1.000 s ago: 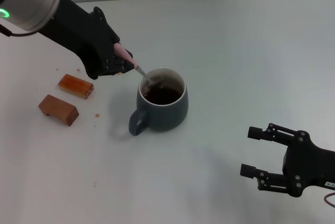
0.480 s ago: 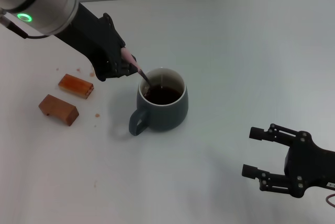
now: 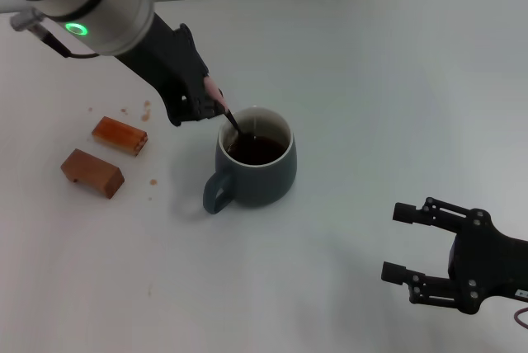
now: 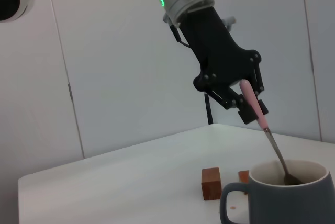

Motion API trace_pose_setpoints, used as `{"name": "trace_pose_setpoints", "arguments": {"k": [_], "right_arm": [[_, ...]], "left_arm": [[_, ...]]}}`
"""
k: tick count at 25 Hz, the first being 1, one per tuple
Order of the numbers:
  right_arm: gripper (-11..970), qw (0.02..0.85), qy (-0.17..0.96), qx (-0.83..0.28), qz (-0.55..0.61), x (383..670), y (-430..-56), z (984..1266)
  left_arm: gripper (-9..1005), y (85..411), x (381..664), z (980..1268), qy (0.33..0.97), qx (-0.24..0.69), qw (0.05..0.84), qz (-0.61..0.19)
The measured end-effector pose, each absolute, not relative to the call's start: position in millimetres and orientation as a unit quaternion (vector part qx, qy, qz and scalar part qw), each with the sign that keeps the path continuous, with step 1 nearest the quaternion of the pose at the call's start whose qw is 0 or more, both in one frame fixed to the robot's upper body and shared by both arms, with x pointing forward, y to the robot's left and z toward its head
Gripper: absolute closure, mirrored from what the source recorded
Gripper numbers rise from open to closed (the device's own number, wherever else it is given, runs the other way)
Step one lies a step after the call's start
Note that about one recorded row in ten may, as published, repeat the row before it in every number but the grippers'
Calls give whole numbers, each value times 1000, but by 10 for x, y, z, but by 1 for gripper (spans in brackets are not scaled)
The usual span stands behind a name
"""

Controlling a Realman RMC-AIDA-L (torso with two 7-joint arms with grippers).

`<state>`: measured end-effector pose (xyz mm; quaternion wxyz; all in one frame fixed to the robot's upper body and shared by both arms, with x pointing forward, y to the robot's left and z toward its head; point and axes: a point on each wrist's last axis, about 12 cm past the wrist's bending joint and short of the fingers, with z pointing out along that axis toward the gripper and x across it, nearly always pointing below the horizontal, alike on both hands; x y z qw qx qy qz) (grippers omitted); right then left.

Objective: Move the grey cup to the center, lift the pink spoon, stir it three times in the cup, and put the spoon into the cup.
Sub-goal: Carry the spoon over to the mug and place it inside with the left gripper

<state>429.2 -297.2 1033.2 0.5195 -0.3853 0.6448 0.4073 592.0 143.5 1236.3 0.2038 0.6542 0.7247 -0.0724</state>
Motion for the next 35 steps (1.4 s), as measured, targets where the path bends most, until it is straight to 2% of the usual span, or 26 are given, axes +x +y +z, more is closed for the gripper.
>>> {"name": "trace_pose_setpoints", "arguments": {"k": [10,23,35], "right_arm": [[164,517,646,-387,406,4307,-2956,10324],[164,517,647,-385,408,4306,-2952,10320],[164,517,644,-389,408,4326,-2941,10329]], "left_arm": [[871,1225,5884,12273,703,680,188,-94],[872,1332,5919,12245,714,676,171,-66],[872,1225,5945,12260,705,680,189,-73]]}}
